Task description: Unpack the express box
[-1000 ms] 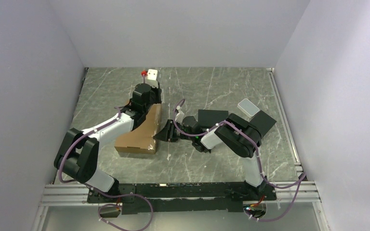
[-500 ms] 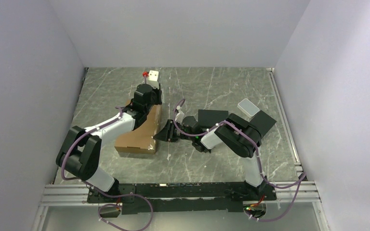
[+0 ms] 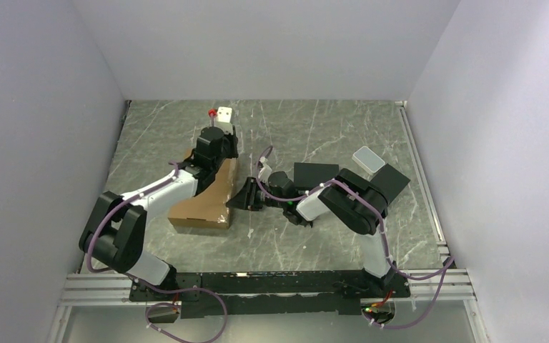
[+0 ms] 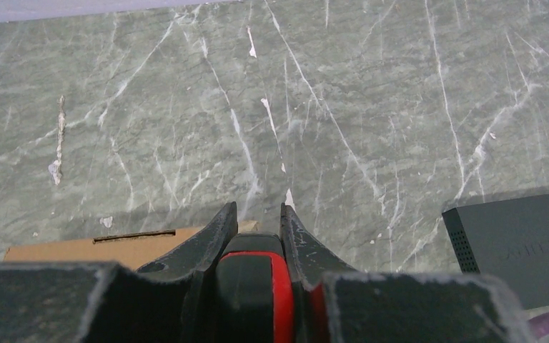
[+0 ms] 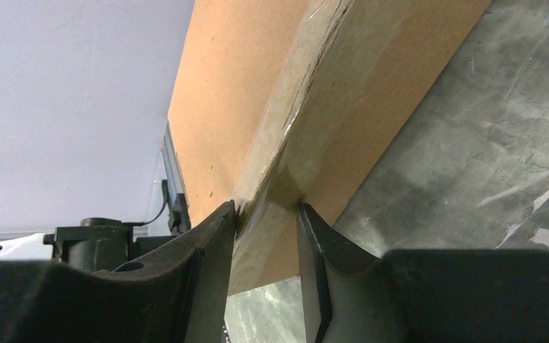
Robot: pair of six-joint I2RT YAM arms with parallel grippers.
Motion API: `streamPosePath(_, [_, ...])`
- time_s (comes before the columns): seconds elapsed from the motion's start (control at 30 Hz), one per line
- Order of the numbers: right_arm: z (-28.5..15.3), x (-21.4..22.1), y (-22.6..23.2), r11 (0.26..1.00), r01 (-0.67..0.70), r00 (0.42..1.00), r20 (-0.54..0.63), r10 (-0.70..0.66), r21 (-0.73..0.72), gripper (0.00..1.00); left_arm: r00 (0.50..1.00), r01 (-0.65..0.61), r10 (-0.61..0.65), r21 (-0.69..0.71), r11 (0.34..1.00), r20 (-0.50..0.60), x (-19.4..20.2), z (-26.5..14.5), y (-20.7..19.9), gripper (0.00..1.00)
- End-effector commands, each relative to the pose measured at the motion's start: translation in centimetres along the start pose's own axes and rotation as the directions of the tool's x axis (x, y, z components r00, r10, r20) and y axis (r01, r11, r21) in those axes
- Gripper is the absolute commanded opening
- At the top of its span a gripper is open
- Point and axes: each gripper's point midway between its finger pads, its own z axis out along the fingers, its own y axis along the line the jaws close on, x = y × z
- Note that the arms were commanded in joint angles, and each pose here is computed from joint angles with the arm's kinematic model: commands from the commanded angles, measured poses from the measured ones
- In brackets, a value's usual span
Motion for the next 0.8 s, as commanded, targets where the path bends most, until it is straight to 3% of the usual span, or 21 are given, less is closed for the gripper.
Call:
streamPosePath(0.0, [-0.1, -1.6, -0.9, 0.993, 0.088, 0.995, 0.045, -0.092, 0.081, 0.43, 0.999, 0.021, -0.022, -0.002, 1.0, -0.037, 0.9, -1.2, 0.1, 0.0])
streamPosePath(0.17, [-2.2, -3.4, 1.8, 0.941, 0.332, 0.935, 0.11, -0.337, 0.068, 0.81, 0.998, 0.033, -0.033, -0.016, 0.999, -0.044, 1.1, -1.0, 0.3, 0.0])
streamPosePath(0.23, [-3.5, -3.6, 3.1, 0.885, 0.463, 0.874, 0.145, -0.465, 0.049, 0.88, 0.998, 0.034, -0.035, -0.019, 0.999, -0.049, 1.2, -0.9, 0.3, 0.0])
streamPosePath(0.3, [-4.3, -2.7, 4.3, 0.771, 0.636, 0.76, 0.145, -0.634, 0.036, 0.9, 0.998, 0.038, -0.039, -0.025, 0.999, -0.054, 1.3, -0.8, 0.4, 0.0])
streamPosePath(0.4, [-5.8, 0.3, 6.4, 0.469, 0.883, 0.466, 0.199, -0.862, -0.036, 0.91, 0.998, 0.044, -0.046, -0.025, 0.999, -0.05, 1.2, -0.9, 0.3, 0.0])
streamPosePath(0.57, [-4.9, 3.4, 7.9, 0.047, 0.995, 0.068, 0.262, -0.963, -0.083, 0.91, 0.997, 0.05, -0.051, -0.028, 0.998, -0.05, 1.1, -1.0, 0.4, 0.0])
streamPosePath(0.63, [-4.1, 3.3, 8.6, -0.033, 0.998, -0.014, 0.301, -0.953, -0.056, 0.9, 0.998, 0.049, -0.05, -0.031, 0.998, -0.049, 1.0, -1.1, 0.4, 0.0])
streamPosePath(0.77, [-1.7, 3.5, 9.0, -0.115, 0.991, -0.088, 0.303, -0.949, -0.073, 0.83, 0.997, 0.044, -0.046, -0.037, 0.998, -0.057, 1.1, -1.3, 0.6, 0.0])
